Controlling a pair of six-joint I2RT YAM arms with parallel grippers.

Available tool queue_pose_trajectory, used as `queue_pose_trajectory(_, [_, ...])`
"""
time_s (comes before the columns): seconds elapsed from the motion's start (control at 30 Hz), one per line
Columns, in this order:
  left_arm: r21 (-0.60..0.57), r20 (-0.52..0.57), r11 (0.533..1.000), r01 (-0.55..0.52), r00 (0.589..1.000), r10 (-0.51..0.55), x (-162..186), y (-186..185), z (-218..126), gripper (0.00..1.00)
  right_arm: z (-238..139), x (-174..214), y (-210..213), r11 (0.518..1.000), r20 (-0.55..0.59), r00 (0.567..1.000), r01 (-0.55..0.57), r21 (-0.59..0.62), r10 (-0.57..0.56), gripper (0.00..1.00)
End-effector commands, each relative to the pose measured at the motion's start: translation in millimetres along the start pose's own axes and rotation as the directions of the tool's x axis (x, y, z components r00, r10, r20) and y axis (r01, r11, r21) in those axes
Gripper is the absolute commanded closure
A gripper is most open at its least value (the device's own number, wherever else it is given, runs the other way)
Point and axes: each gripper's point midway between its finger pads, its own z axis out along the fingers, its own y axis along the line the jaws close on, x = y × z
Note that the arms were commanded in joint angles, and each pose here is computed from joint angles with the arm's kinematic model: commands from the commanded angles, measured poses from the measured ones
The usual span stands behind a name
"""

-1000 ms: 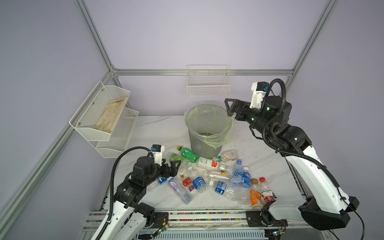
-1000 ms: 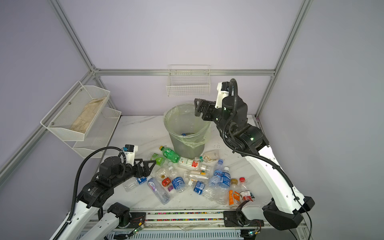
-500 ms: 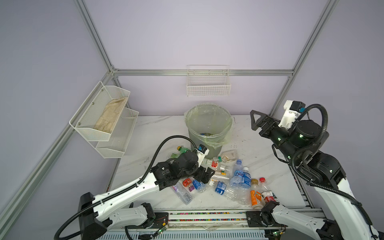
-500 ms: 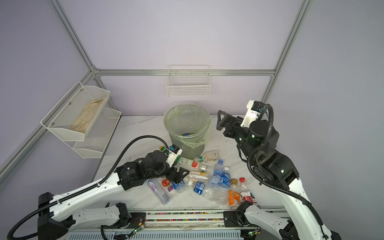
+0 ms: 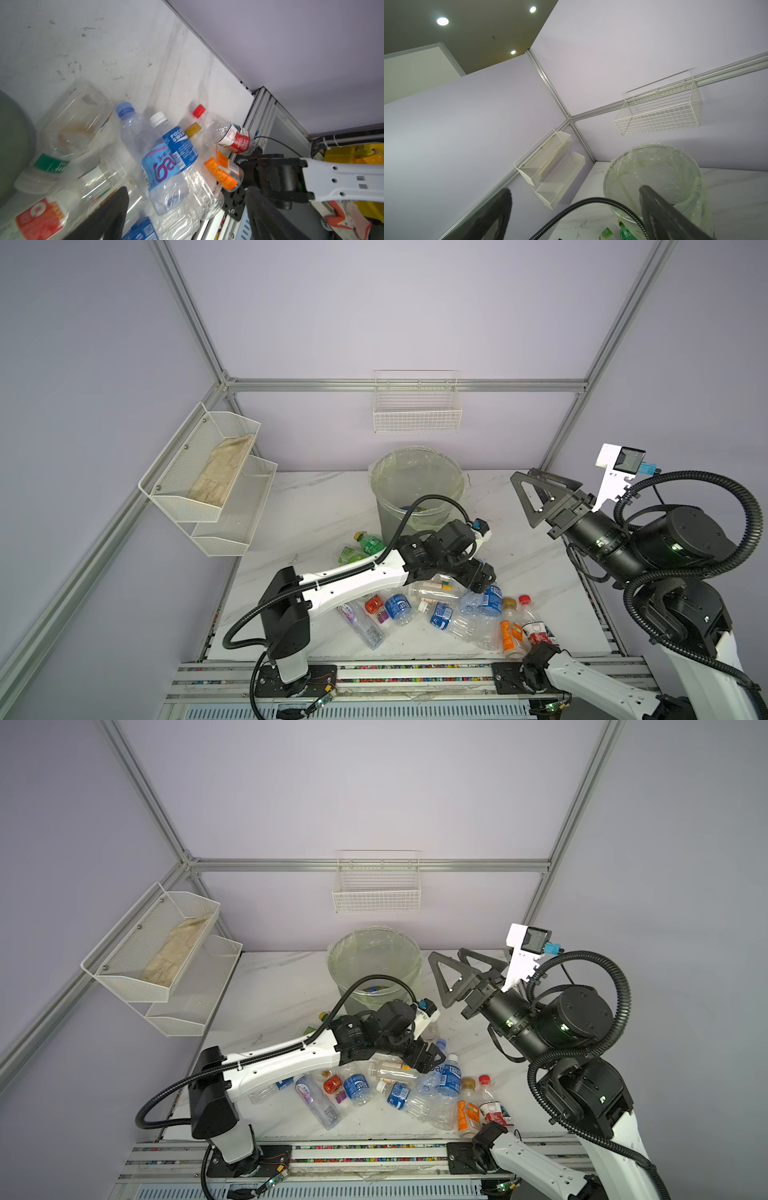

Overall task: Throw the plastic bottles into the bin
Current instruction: 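Withdraw the right arm while the left gripper reaches across toward far bottles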

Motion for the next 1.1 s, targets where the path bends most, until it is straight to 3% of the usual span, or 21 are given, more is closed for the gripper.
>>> queue_pose_trajectory(0.0, [0.141,-0.003,0.990,-0.004,1.000,0.004,-24.9,-46.9,8.6,0.11,-3.4,-11.1,8.9,0.999,0.019,0.999,-0.034,-0.021,0.035,0.03])
queue_pose_trajectory(0.33, [0.180,-0.180,0.984,0.000,0.983,0.033,13.6,-80.7,91.8,0.08,-2.5,-7.2,14.6,0.995,0.000,0.997,-0.075,-0.059,0.075,0.03])
queue_pose_trajectory(0.67, [0.020,-0.280,1.000,-0.003,0.960,0.008,57.0,-65.5,104.6,0.09,-6.0,0.5,-2.9,0.997,0.006,0.997,-0.078,0.012,0.078,0.02])
queue_pose_trajectory(1.07, [-0.006,-0.308,1.000,0.004,0.951,-0.006,70.3,-65.0,112.6,0.18,-9.6,3.7,-15.1,0.994,0.020,0.996,-0.085,0.065,0.084,0.03])
